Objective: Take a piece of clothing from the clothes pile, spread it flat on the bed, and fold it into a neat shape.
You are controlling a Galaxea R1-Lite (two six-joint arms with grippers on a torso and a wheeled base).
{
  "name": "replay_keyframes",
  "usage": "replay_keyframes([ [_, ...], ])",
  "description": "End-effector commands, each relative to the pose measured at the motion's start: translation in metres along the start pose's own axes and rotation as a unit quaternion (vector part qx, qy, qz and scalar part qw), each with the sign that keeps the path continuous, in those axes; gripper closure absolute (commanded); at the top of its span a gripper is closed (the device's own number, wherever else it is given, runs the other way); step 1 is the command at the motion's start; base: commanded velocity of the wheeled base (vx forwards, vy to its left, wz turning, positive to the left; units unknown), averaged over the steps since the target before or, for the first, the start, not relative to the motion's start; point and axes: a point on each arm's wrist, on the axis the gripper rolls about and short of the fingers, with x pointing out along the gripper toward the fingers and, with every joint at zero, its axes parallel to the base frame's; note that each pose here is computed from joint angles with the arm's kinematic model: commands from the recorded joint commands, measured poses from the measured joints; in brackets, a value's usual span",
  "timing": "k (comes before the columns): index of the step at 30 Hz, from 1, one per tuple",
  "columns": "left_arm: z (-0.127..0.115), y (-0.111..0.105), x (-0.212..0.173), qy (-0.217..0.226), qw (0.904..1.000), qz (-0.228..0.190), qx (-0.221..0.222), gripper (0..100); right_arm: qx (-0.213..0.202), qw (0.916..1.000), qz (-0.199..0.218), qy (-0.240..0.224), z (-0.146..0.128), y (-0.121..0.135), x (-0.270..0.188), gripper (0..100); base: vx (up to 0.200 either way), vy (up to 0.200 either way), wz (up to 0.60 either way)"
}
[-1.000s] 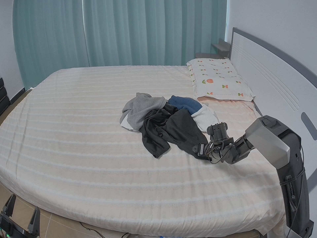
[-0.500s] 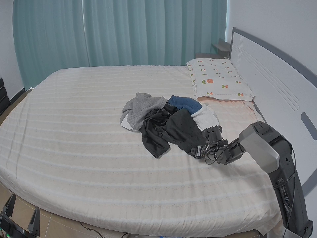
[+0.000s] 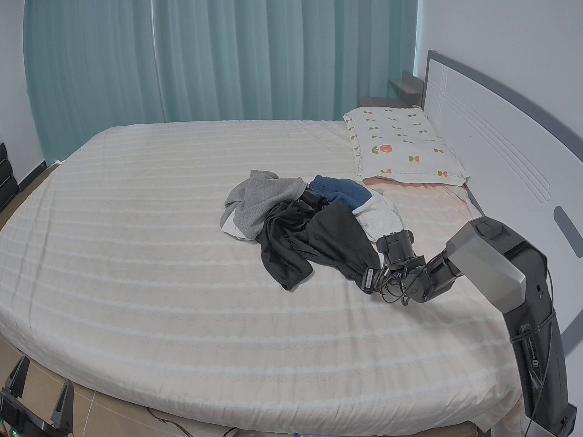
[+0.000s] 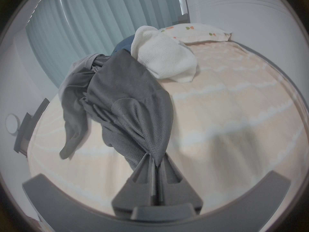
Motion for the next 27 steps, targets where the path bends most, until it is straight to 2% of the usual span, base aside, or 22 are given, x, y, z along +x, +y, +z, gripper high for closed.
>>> replay_keyframes([
  [1,-0.005,0.000,0.000,-0.001,1.0000,0.000,0.000,0,0.031,0.9988,0.034,0.014,0.014,0.000,-0.043,100,0.000,0.000,0.00],
  [2,-0.005,0.000,0.000,-0.001,1.0000,0.000,0.000,0,0.056,0.9960,0.063,0.029,0.015,-0.004,-0.064,100,0.000,0.000,0.00],
  [4,-0.005,0.000,0.000,0.000,1.0000,0.000,0.000,0,0.080,0.9905,0.103,0.042,0.013,-0.009,-0.092,100,0.000,0.000,0.00],
  [5,-0.005,0.000,0.000,-0.001,1.0000,0.000,0.000,0,0.082,0.9900,0.106,0.043,0.012,-0.009,-0.094,100,0.000,0.000,0.00],
  [6,-0.005,0.000,0.000,-0.001,1.0000,0.000,0.000,0,0.092,0.9845,0.140,0.051,0.004,-0.014,-0.116,100,0.000,0.000,0.00],
  [7,-0.005,0.000,0.000,0.000,1.0000,0.000,0.000,0,0.094,0.9820,0.156,0.049,-0.001,-0.016,-0.126,100,0.000,0.000,0.00],
  [15,-0.005,0.000,0.000,-0.001,1.0000,0.000,0.002,0,0.089,0.9687,0.230,-0.029,-0.021,-0.021,-0.192,100,0.000,0.000,0.00],
  [21,-0.005,0.000,0.000,-0.001,1.0000,-0.001,0.003,0,0.092,0.9482,0.290,-0.091,-0.021,-0.019,-0.254,100,0.000,0.000,0.00],
  [25,-0.004,0.000,0.000,-0.003,1.0000,-0.004,0.001,0,0.088,0.9287,0.332,-0.139,-0.013,-0.018,-0.294,100,0.000,0.000,0.00],
  [27,-0.004,0.000,0.000,-0.003,1.0000,-0.005,0.002,0,0.087,0.9246,0.340,-0.149,-0.010,-0.017,-0.302,100,0.000,0.000,0.00],
])
